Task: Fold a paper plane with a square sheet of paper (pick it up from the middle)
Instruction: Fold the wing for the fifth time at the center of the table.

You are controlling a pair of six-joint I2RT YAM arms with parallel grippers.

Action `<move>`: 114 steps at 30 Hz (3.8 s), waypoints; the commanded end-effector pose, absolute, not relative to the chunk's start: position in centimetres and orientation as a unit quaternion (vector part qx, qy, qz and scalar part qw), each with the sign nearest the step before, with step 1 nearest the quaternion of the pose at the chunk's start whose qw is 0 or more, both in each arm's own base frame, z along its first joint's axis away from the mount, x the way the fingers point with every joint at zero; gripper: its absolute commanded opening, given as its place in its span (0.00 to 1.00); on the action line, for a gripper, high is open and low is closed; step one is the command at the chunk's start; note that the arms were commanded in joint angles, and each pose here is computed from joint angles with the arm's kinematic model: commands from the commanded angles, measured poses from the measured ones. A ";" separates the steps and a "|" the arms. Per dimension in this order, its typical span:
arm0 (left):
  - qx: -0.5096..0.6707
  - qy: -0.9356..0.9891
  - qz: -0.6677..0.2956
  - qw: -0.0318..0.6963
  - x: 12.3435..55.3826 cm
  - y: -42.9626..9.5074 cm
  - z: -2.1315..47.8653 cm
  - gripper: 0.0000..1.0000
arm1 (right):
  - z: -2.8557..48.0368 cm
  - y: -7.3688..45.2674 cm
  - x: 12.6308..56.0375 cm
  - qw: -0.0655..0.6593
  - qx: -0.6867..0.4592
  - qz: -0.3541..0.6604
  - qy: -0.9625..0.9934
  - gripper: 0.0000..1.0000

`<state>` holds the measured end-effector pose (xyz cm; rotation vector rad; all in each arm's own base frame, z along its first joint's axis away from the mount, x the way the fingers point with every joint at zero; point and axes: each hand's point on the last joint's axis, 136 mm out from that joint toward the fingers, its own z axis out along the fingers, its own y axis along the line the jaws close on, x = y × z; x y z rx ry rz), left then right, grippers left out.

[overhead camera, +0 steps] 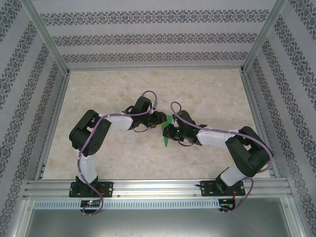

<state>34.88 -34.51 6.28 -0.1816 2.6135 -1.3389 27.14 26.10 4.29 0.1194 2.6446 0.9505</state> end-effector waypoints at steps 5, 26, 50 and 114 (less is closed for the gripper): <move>-0.044 0.879 -0.466 0.092 35.2 -35.5 6.4 0.39 | 3.2 25.7 27.3 0.156 0.062 0.337 0.926 0.15; -0.033 0.887 -0.456 0.062 35.3 -36.5 3.9 0.39 | 1.5 24.7 26.6 0.132 0.071 0.314 0.937 0.14; -0.039 0.898 -0.436 0.047 34.5 -36.1 2.6 0.38 | 0.1 26.0 26.5 0.112 0.074 0.322 0.937 0.11; -0.048 0.899 -0.412 0.141 46.4 -32.0 5.7 0.43 | -4.4 21.3 19.9 -0.032 -0.030 0.283 0.958 0.00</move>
